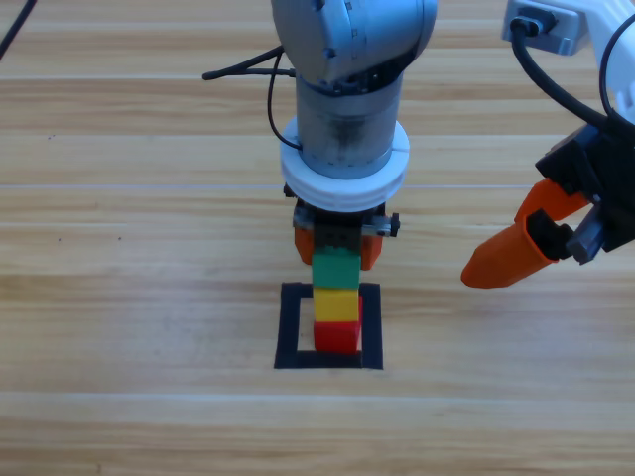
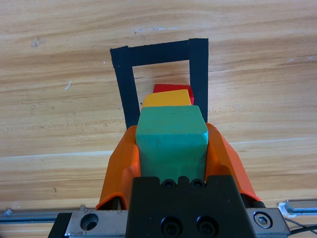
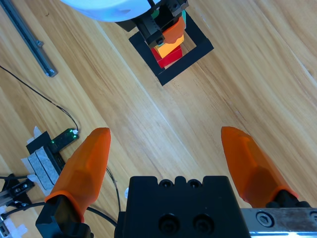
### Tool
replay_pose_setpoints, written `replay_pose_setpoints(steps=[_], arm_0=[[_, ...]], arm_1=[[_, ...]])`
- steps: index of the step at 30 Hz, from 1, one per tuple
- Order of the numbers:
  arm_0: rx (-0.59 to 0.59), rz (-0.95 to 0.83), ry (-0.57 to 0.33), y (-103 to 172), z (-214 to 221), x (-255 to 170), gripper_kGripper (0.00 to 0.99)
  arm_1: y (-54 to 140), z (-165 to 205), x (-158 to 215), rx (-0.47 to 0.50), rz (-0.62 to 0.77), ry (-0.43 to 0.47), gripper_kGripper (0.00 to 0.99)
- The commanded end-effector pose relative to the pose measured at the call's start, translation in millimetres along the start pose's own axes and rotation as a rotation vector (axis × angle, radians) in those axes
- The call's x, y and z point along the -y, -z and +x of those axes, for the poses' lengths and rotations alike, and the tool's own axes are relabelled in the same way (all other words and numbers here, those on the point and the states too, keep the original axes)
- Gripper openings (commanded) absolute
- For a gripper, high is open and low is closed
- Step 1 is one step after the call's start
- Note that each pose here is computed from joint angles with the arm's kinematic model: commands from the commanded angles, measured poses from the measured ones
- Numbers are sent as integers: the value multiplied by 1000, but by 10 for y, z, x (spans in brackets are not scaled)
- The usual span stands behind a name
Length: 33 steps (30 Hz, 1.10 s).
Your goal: Stack the blocks in the rectangular block: red at the bottom, yellow in the middle, green on top
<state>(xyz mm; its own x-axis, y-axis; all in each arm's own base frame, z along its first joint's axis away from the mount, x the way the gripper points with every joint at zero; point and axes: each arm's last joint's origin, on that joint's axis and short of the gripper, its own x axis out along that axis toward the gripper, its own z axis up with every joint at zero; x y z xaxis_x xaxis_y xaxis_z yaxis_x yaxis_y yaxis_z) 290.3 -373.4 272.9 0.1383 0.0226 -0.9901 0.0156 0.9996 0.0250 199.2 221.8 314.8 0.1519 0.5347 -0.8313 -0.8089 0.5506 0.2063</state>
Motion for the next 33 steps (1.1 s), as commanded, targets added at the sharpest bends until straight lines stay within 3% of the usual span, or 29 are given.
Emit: replay_pose_setpoints(steps=[1,33], arm_0=[[-23,18,-50,68,218,107,0],[-43,15,-69,75,330,125,0]], arm_1=[[-9,173,116,-55,36,-7,982],[-23,212,126,-65,42,-11,982]])
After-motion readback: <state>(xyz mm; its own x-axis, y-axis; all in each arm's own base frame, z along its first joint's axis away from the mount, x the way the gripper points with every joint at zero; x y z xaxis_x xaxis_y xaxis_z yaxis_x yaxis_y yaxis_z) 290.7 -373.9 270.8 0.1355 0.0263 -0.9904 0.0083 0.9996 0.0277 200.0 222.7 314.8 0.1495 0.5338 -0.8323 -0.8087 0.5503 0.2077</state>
